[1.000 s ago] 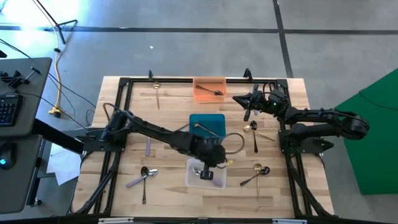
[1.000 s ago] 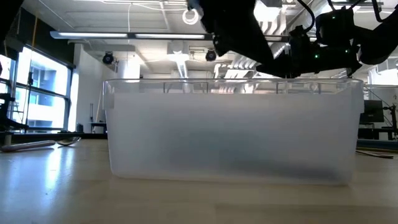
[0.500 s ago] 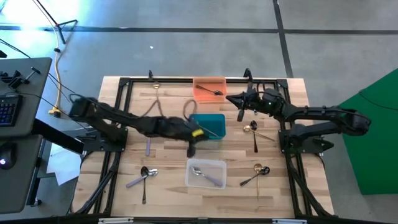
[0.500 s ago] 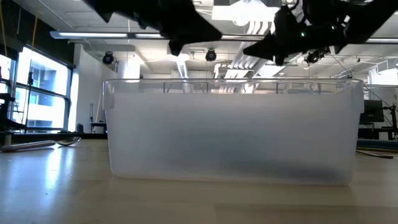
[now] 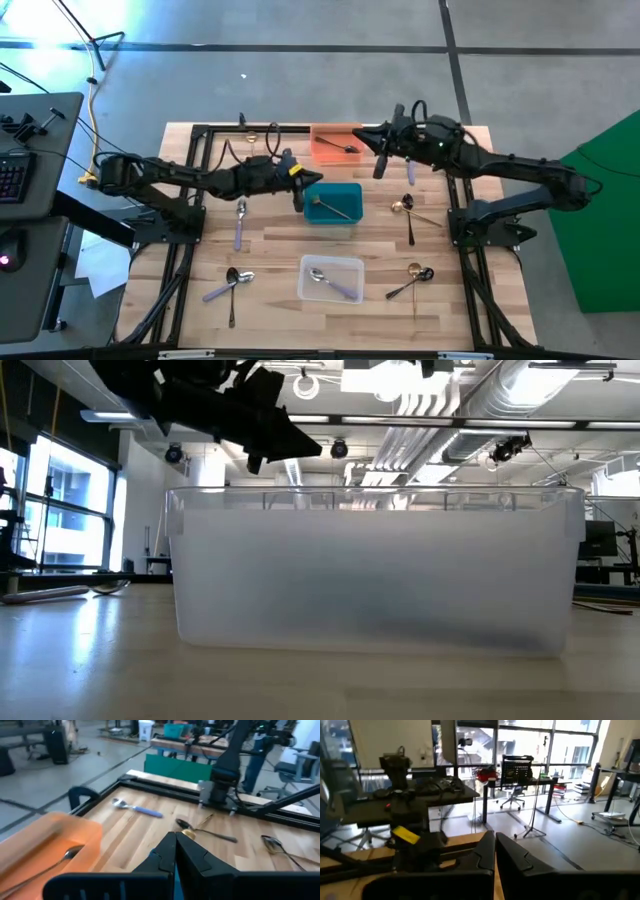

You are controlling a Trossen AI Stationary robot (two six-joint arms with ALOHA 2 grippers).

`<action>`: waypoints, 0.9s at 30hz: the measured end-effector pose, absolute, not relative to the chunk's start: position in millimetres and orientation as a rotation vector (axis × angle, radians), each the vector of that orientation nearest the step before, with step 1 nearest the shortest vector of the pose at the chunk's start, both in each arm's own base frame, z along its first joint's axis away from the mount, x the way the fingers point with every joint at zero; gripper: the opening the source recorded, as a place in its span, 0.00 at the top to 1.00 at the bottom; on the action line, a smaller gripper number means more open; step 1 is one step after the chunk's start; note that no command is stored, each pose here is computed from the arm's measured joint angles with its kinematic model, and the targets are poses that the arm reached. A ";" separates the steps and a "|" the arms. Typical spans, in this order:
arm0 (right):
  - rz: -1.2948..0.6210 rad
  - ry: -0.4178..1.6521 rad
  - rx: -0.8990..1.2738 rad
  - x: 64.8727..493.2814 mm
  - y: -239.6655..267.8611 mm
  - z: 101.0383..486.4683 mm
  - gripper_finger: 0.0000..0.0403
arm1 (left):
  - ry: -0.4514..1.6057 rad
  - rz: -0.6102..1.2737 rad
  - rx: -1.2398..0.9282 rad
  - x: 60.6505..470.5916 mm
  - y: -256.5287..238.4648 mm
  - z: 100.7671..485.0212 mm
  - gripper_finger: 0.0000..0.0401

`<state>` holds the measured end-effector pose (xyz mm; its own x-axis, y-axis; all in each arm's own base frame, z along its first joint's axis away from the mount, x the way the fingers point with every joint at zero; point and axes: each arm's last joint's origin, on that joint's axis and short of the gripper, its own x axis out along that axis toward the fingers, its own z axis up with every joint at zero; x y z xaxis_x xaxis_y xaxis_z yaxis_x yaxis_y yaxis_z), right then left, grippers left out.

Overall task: Sort silverware by color (type)
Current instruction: Put the gold spoon into the dark green bin

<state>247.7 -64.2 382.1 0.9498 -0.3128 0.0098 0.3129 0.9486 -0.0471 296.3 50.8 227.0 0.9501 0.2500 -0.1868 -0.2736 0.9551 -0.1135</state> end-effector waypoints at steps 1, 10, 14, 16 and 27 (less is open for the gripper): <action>-0.312 0.025 -0.058 246.4 -62.5 387.3 1.00 | 0.174 0.272 -0.139 296.1 52.3 226.7 1.00; -0.309 0.078 -0.076 249.0 -63.0 379.1 1.00 | 0.169 0.254 -0.117 294.7 66.2 226.2 1.00; -0.326 0.088 -0.072 251.4 -67.7 360.9 1.00 | 0.165 0.210 -0.079 293.4 68.0 220.1 1.00; -0.330 0.116 -0.059 251.8 -69.2 348.3 1.00 | 0.131 0.207 -0.066 289.3 67.0 213.8 1.00; -0.368 0.451 0.016 238.8 -68.4 276.4 1.00 | 0.018 0.168 -0.046 260.5 82.3 193.8 1.00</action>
<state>238.8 -68.4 276.4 0.8353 -0.3443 -0.4286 0.3513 0.9340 -0.0656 260.5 82.3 193.8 0.9858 0.1665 -0.0214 -0.1673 0.9849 -0.0447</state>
